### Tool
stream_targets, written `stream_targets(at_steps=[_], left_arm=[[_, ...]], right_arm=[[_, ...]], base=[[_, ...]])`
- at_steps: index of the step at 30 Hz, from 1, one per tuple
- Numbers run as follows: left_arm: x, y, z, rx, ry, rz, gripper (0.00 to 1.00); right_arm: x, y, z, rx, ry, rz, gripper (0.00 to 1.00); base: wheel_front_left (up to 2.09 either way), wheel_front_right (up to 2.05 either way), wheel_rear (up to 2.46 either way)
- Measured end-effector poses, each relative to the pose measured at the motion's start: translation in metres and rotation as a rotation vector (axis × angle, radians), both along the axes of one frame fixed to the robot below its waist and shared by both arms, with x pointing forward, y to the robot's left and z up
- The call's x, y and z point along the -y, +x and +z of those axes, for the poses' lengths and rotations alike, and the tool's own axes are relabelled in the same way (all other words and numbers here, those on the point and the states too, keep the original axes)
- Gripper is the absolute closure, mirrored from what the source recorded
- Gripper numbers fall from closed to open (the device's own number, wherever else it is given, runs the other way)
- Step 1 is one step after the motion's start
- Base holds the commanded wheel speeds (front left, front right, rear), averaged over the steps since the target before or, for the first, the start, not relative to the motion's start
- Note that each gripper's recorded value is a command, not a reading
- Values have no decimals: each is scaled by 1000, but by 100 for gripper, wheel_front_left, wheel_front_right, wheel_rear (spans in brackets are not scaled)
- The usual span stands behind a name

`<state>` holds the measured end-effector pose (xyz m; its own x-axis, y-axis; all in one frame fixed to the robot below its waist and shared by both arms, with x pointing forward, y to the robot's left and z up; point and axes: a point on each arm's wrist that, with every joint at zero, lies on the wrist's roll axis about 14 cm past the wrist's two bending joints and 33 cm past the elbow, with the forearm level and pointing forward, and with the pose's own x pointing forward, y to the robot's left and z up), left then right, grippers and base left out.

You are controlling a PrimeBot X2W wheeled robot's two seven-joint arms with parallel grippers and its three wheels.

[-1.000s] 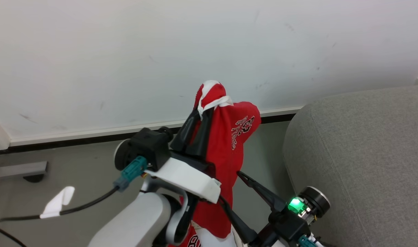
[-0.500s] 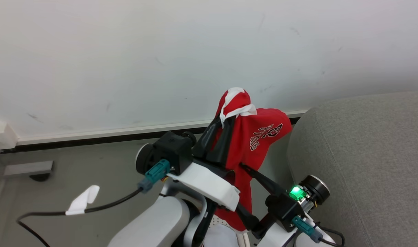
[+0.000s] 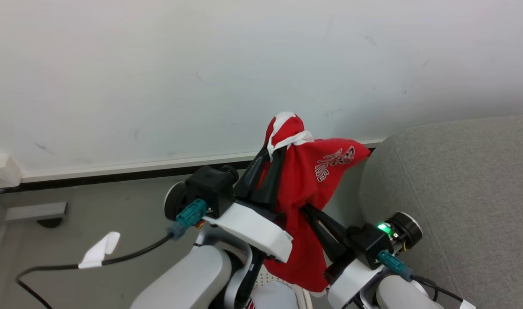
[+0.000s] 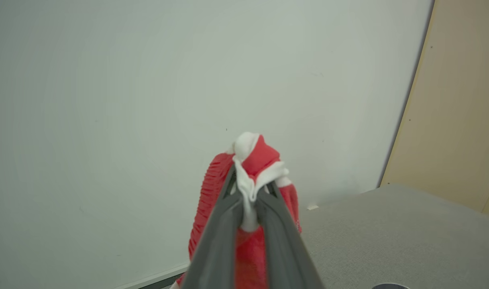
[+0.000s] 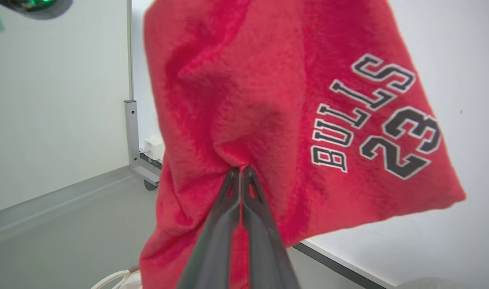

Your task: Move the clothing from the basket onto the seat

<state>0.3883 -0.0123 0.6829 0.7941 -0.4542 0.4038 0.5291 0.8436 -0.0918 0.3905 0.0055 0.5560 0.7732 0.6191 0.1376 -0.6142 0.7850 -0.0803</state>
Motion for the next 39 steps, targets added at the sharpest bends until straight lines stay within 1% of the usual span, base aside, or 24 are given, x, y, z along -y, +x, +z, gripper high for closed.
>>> stream_targets(at_steps=[3, 4, 5, 6, 7, 8, 9, 10, 12, 13, 14, 19, 26, 30, 39], left_arm=[[-2, 3, -4, -10, 5, 9, 100], [-3, 4, -5, -11, 6, 12, 93], [-4, 5, -6, -14, 5, 15, 81], [-5, 5, -7, -17, 5, 17, 73], [-6, 6, -10, -21, 6, 20, 69], [-7, 7, -12, -28, 7, 22, 58], [-7, 7, -14, -33, 7, 24, 39], [-8, 7, -15, -34, 6, 26, 27], [-10, 8, -16, -37, 3, 30, 15], [-10, 8, -17, -42, 1, 31, 3], [-11, 8, -19, -46, 1, 33, 0], [-18, 7, -28, -67, -7, 50, 0], [-35, 3, -46, -103, -1, 88, 0], [-41, -2, -62, -111, 42, 84, 0], [-43, -15, -93, -149, 93, 45, 0]], right_arm=[[7, 4, 2, 0, 10, -22, 100], [8, 4, 3, 3, 15, -27, 100], [10, 5, 5, 6, 20, -32, 100], [12, 6, 6, 9, 23, -39, 100], [13, 7, 8, 13, 27, -43, 100], [14, 8, 10, 18, 32, -47, 100], [15, 9, 12, 24, 36, -49, 100], [16, 9, 14, 29, 38, -52, 100], [18, 11, 19, 44, 48, -59, 100], [18, 11, 22, 52, 53, -61, 100], [19, 12, 24, 59, 55, -62, 100], [19, 13, 34, 88, 64, -64, 100], [19, 15, 34, 89, 70, -68, 100], [20, 16, 35, 90, 77, -73, 100], [22, 18, 48, 125, 91, -79, 100]], base=[[0, 0, 0], [0, 0, 0], [0, 0, 0], [0, 0, 0], [0, 0, 0], [0, 0, 0], [0, 0, 0], [0, 0, 0], [0, 0, 0], [0, 0, 0], [0, 0, 0], [0, 0, 0], [0, 0, 0], [0, 0, 0], [0, 0, 0]])
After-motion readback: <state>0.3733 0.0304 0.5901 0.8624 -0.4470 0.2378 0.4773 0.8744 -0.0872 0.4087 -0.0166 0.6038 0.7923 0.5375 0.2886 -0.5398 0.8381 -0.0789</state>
